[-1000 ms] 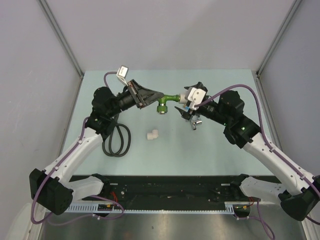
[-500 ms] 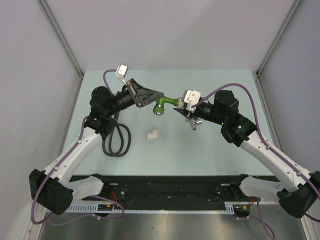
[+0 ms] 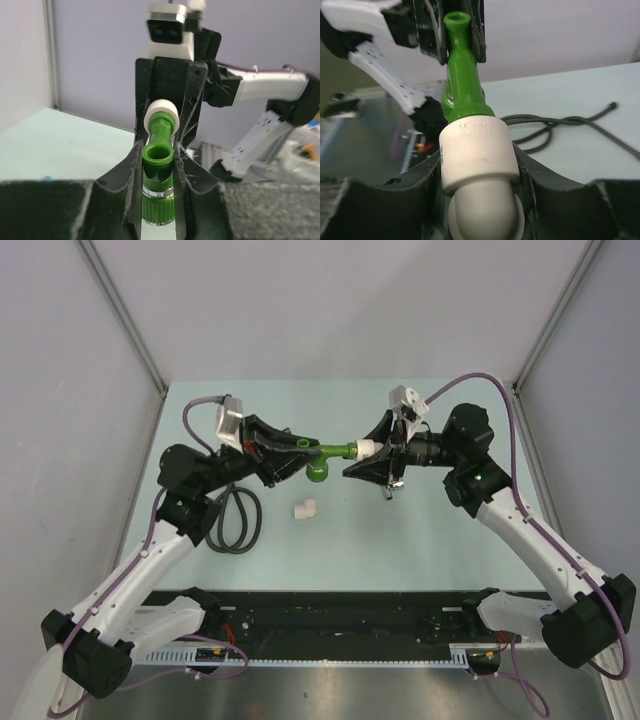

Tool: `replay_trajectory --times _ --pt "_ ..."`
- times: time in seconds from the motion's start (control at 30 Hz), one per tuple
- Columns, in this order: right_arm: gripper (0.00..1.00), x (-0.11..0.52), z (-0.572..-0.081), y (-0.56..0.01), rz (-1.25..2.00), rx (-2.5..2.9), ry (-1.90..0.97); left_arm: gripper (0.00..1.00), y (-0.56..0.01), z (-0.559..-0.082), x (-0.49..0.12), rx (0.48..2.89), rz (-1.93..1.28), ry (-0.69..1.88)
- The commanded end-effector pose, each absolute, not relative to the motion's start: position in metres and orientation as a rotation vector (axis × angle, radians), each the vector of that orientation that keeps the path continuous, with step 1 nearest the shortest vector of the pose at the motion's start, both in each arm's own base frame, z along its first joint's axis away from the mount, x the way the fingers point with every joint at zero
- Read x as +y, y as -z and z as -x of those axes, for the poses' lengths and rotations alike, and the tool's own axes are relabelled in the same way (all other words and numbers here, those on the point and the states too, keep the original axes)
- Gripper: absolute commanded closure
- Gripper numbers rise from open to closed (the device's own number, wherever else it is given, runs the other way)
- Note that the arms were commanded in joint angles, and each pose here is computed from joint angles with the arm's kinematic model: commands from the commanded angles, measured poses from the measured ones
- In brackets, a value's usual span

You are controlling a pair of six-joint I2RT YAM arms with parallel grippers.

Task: Install the water faucets

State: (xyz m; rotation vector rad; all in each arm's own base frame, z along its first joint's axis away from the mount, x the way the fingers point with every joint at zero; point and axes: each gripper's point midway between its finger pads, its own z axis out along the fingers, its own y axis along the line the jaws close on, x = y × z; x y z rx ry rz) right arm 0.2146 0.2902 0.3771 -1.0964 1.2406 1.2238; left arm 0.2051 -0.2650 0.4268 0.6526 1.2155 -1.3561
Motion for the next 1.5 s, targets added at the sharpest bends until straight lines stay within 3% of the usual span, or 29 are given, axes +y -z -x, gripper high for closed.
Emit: replay_trajectory --times 0.0,0.4,0.5,0.57,0.6,0.8,1.13,1.47 --pt "1.0 0.28 -0.218 -0.411 0.89 1.34 -1.519 0.97 -0.438 -0.186 -0.248 0.882 -0.909 1.026" --pt "1.0 0.288 -0.226 -0.403 0.767 1.497 -1.752 1.0 -0.418 -0.182 -0.241 0.808 -0.987 0.855" --pt "0.92 0.286 -0.231 -0.4 0.75 1.508 -1.738 1.0 -0.42 -0.19 -0.238 0.837 -0.936 0.847" --pt "0.78 0.284 -0.233 -0.401 0.746 1.499 -1.718 1.0 -0.422 -0.193 -0.237 0.867 -0.894 0.871" --pt "0.6 0.282 -0.236 -0.402 0.74 1.494 -1.704 1.0 -0.423 -0.198 -0.236 0.887 -0.864 0.876" --pt "0.01 0.265 -0.243 -0.406 0.795 1.414 -1.553 1.0 -0.432 -0.23 -0.229 1.09 -0.545 1.007" --pt "0.0 0.229 -0.265 -0.416 0.848 1.256 -1.061 1.0 -0.439 -0.257 -0.226 1.397 -0.189 1.289" --pt "0.0 0.225 -0.269 -0.417 1.037 1.06 -0.567 1.0 -0.424 -0.261 -0.242 1.574 -0.131 1.613"
